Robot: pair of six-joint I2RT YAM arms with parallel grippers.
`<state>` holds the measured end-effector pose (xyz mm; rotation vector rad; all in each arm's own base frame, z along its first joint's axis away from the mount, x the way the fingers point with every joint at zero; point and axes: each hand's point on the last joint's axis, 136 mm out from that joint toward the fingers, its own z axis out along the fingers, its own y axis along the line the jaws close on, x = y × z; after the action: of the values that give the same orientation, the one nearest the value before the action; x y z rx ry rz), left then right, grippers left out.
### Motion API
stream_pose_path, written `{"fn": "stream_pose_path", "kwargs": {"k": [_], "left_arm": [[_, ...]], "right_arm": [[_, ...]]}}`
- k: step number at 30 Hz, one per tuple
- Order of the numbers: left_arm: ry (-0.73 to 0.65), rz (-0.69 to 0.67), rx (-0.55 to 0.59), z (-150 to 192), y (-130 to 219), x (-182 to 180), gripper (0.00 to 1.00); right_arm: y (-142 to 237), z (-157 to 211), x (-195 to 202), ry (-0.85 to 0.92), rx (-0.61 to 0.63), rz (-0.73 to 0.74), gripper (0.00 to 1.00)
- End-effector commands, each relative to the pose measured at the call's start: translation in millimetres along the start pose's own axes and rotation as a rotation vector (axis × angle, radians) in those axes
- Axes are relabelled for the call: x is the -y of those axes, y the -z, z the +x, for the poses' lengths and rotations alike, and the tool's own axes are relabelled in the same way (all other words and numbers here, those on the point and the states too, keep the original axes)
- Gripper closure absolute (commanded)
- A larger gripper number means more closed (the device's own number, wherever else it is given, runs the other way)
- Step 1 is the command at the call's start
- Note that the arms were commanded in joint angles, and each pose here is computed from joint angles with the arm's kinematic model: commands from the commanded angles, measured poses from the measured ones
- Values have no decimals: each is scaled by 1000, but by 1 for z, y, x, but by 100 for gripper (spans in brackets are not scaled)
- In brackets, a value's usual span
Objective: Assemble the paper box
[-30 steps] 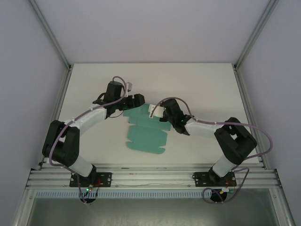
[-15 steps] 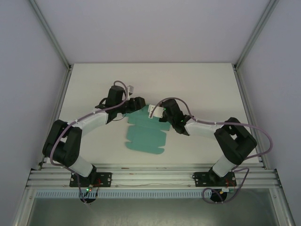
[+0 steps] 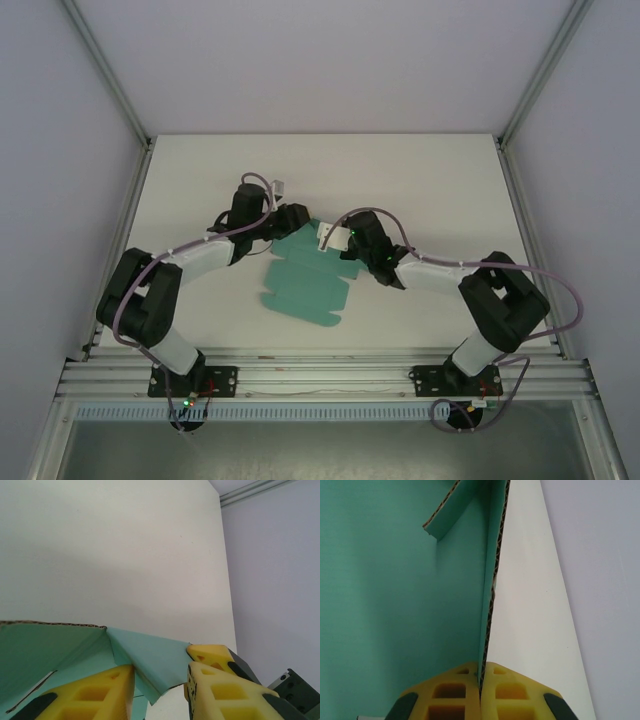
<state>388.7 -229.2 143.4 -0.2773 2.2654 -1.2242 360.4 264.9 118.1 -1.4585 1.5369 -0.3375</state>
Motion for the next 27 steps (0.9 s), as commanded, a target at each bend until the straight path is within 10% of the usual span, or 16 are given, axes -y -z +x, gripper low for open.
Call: {"fn": "stream_pose_path", "kwargs": {"k": [1, 13, 27], "left_arm": [[-52, 57, 20, -2, -1, 18, 67], [-193, -345, 138, -1, 76, -42, 1], [-99, -647, 202, 18, 138, -148, 0]], "right_arm": [[10, -26, 1, 0, 103, -4, 100], [14, -20, 11, -42, 76, 12, 100], [26, -8, 17, -180, 138, -85, 100]]}}
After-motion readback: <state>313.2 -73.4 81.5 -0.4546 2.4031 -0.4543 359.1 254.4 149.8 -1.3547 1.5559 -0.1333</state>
